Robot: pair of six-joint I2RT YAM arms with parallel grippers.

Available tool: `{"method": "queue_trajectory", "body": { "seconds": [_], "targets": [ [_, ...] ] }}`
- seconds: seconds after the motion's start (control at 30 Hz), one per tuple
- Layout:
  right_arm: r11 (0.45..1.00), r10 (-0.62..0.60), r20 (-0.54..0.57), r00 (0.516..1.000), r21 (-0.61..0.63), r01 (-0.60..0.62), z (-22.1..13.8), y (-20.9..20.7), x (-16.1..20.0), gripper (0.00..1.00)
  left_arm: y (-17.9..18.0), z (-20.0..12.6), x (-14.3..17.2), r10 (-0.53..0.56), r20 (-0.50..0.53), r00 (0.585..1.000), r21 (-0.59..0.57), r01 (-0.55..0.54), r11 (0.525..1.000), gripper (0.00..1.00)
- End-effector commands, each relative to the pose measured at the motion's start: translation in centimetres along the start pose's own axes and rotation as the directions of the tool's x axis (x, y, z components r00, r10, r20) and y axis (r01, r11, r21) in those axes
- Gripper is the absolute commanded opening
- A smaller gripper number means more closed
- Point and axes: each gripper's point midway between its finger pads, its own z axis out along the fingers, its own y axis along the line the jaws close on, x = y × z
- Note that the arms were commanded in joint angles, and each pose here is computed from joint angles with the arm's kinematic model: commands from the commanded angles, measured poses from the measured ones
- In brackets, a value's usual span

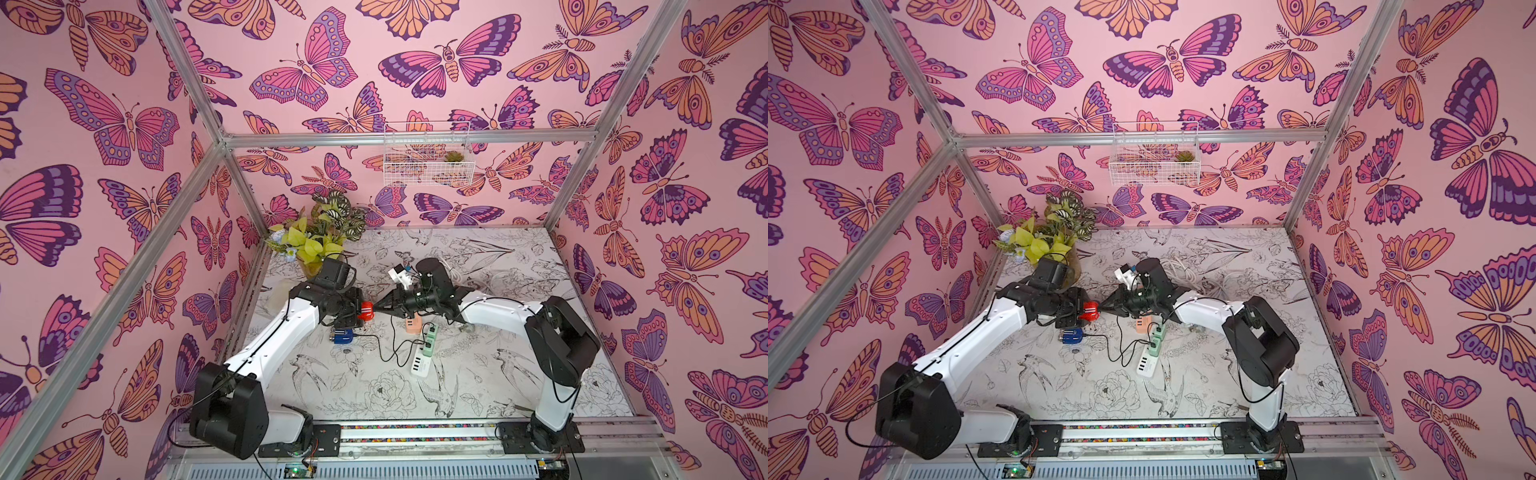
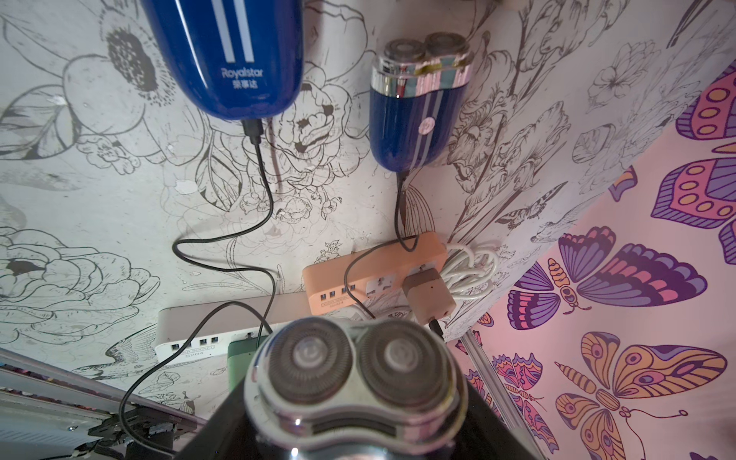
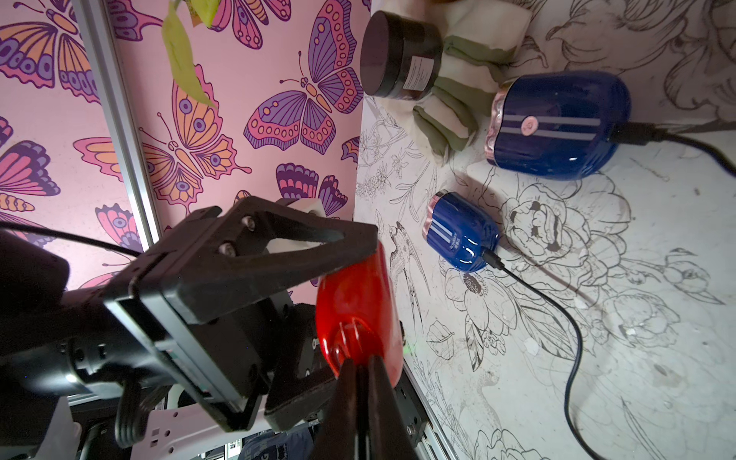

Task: Charge the electric shaver
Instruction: Insert the charging cable into the electric shaver, then place the electric shaver at the center of the board.

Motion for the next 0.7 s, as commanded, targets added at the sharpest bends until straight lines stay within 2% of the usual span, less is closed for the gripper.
{"method": "queue_trajectory", "body": {
  "seconds": [0.0,0.03,0.1,0.17,0.27,0.37,0.43,0.53,0.67],
  "targets": [
    [1.0,-0.009,-0.074,0.997,0.015,0.01,2.1,0.0,2.5,0.0,-2.4,-3.3,9.6,0.184,-0.369,0.911,0.142,-0.14,0.98,0.0],
    [1.0,-0.006,-0.072,0.997,0.02,0.007,1.9,0.3,2.5,0.05,-2.1,-3.0,9.1,0.174,-0.356,0.918,0.137,-0.133,0.982,0.0],
    [0.999,0.018,-0.064,0.998,0.027,-0.017,0.9,0.9,2.4,0.26,-1.5,-2.4,7.5,0.152,-0.307,0.939,0.123,-0.12,0.985,0.0],
    [0.998,0.056,-0.057,0.997,0.044,-0.053,-0.4,1.4,2.5,0.42,-0.9,-1.7,5.7,0.128,-0.254,0.959,0.11,-0.103,0.989,0.0],
    [0.988,0.142,-0.08,0.987,0.08,-0.136,-2.5,1.8,3.3,0.57,-0.3,-0.7,3.6,0.1,-0.197,0.975,0.097,-0.083,0.992,0.0],
    [0.973,0.218,-0.147,0.965,0.105,-0.204,-4.2,2.7,4.5,0.64,0.3,-0.6,1.8,0.111,-0.128,0.986,0.073,-0.103,0.992,0.0],
    [0.969,0.237,-0.182,0.954,0.116,-0.218,-5.5,3.5,5.3,0.65,0.9,-1.6,1.3,0.132,-0.113,0.985,0.073,-0.125,0.99,0.0],
    [0.977,0.208,-0.173,0.963,0.078,-0.197,-8.0,5.9,5.1,0.67,2.8,-1.7,0.0,0.145,-0.083,0.986,0.015,-0.144,0.989,0.0],
    [0.988,0.143,-0.158,0.977,-0.042,-0.151,-11.0,10.0,4.8,0.68,6.4,-1.1,-1.7,0.18,-0.049,0.982,-0.085,-0.184,0.979,0.0]
  ]
}}
